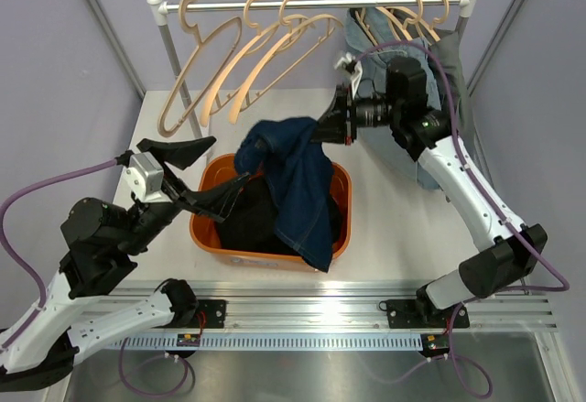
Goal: Remove the skirt from the hanger
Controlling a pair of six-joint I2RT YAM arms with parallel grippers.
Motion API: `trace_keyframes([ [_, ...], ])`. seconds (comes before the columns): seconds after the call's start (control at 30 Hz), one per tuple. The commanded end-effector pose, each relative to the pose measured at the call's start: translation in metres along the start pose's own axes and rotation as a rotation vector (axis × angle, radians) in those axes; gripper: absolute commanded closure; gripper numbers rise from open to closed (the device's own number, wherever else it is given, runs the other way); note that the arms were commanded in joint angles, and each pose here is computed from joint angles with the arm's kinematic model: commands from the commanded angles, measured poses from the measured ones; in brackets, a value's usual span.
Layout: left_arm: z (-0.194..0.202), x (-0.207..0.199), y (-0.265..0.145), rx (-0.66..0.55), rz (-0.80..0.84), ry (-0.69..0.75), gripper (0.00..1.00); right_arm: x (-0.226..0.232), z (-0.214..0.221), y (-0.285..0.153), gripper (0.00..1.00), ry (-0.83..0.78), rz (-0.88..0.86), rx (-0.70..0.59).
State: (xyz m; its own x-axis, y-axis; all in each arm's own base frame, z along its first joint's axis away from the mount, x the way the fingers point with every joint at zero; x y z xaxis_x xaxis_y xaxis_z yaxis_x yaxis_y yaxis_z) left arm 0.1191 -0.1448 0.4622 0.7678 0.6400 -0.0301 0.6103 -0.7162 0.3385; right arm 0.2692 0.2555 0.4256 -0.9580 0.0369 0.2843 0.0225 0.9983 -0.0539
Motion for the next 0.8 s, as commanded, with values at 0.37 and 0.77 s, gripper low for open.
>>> trace_keyframes([
  [0.37,0.032,0.003,0.034,0.111,-0.030,0.051,0.01,-0.019,0.158,-0.031,1.00,0.043,0.165,0.284],
  [0.77,0.117,-0.001,0.058,0.285,-0.034,-0.094,0.01,-0.034,0.262,0.000,0.95,0.110,0.159,0.649],
])
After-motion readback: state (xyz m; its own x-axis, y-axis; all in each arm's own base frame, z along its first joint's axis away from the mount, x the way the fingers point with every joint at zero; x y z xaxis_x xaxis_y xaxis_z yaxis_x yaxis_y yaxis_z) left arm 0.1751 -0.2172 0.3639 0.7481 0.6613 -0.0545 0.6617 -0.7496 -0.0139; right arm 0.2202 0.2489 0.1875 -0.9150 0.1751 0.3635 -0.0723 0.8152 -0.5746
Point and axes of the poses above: each gripper's point midway between its finger pads, its own y axis out along the fingers, its own x axis along the line the jaws close on, z = x × y, the point moved 5 cm from there along -y, back along the fingers, and after that the axes turned 3 degrees about -y, right-handed, at the moved point
